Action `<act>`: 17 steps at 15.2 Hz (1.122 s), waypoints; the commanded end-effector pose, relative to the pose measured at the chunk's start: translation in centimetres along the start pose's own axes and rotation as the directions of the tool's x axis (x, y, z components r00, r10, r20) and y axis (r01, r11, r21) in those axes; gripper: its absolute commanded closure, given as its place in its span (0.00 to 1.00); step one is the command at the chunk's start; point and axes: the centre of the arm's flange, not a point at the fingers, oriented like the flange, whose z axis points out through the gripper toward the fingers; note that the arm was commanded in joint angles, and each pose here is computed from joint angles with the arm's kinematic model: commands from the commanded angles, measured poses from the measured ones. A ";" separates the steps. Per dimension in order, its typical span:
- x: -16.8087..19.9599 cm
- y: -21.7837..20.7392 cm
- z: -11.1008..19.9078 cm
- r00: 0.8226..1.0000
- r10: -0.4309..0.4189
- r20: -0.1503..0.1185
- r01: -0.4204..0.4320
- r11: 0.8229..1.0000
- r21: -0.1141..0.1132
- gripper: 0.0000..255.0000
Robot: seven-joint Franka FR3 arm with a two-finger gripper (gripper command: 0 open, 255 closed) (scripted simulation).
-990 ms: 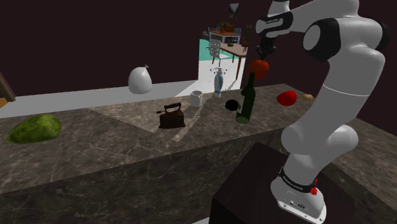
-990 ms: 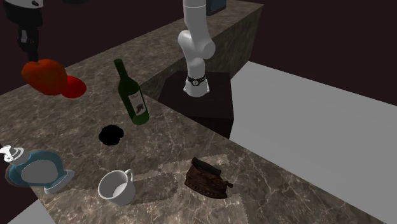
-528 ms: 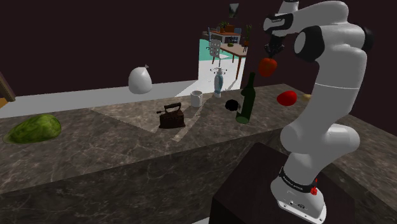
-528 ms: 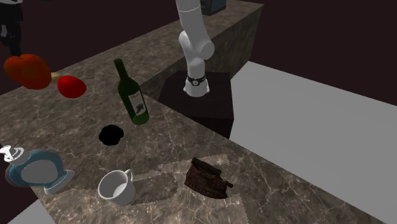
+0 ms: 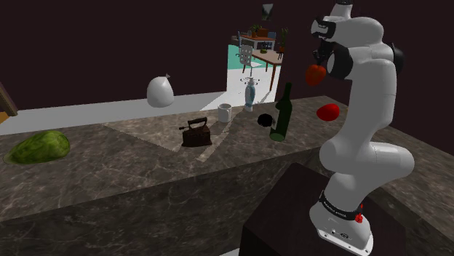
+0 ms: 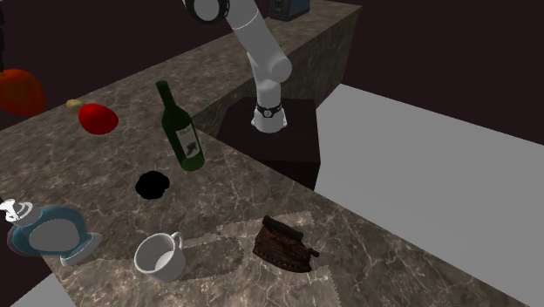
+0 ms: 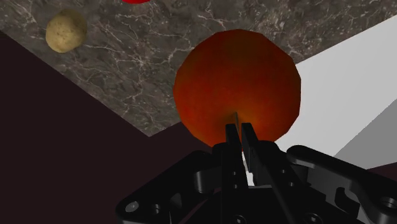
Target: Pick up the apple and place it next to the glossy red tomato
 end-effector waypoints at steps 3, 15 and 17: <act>-0.4 0.6 1.9 1.000 -0.002 -0.001 0.002 1.000 0.001 1.00; -3.1 0.4 7.7 1.000 -0.002 -0.001 0.002 1.000 0.001 1.00; -3.5 0.4 8.7 1.000 -0.002 -0.001 0.002 1.000 0.001 1.00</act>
